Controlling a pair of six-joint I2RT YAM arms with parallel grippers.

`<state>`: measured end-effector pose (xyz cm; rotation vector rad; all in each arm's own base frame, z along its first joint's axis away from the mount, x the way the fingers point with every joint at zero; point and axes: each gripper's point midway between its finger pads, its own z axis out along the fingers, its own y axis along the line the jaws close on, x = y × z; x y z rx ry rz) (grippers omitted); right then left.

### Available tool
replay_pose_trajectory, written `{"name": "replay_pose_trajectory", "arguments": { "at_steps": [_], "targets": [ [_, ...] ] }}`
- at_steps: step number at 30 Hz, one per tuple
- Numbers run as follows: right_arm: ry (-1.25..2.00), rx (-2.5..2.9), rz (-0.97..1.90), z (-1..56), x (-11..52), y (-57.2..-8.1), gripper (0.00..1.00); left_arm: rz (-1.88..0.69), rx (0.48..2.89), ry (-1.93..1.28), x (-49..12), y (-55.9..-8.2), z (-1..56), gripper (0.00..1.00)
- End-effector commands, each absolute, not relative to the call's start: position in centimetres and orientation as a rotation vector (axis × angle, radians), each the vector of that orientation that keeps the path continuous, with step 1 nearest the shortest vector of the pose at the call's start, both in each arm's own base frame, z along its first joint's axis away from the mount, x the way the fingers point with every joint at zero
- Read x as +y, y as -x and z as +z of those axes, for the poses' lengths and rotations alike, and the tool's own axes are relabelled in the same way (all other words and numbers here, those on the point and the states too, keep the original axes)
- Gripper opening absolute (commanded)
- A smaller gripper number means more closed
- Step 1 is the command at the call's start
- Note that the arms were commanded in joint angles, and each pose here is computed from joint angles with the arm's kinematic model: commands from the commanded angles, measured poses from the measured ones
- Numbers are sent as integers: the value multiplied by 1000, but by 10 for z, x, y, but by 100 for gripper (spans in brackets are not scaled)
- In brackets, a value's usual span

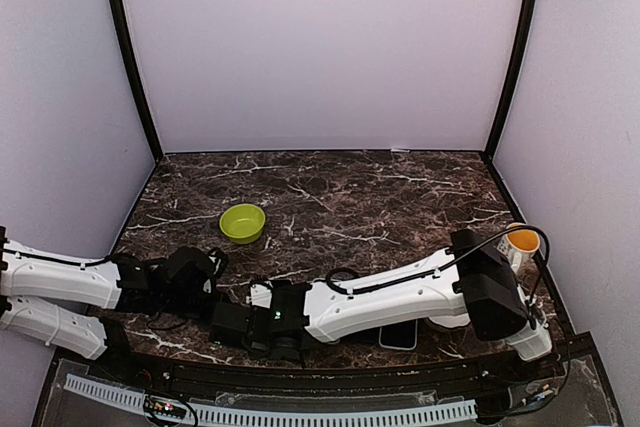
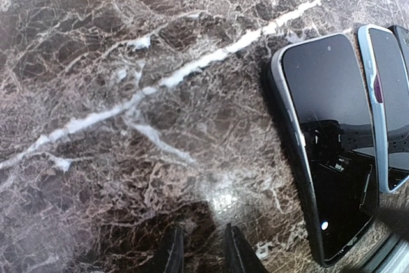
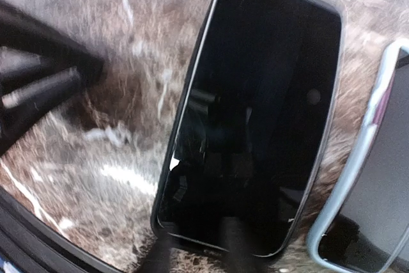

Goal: Put the phone into the phone case
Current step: Press the phone with the phone case at the center of the board.

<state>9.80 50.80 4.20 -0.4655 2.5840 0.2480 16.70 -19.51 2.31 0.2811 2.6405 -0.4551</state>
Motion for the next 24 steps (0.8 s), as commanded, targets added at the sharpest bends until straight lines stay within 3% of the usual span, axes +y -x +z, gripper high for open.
{"name": "replay_pose_trajectory", "arguments": {
  "at_steps": [1, 2, 9, 18, 24],
  "targets": [
    [357, 2473, 150, 73, 497, -123, 88, -441, 2608, -268, -194, -174, 36, 21],
    [319, 2468, 148, 74, 495, -127, 97, -441, 2606, -269, -194, -174, 37, 22],
    [178, 2490, 131, 54, 492, -141, 99, -446, 2608, -260, -194, -176, 37, 22],
    [243, 2542, 71, 20, 504, -142, 98, -440, 2605, -248, -191, -178, 37, 23],
    [238, 2580, -1, 2, 490, -140, 88, -441, 2610, -251, -191, -177, 35, 23]
  ]
}}
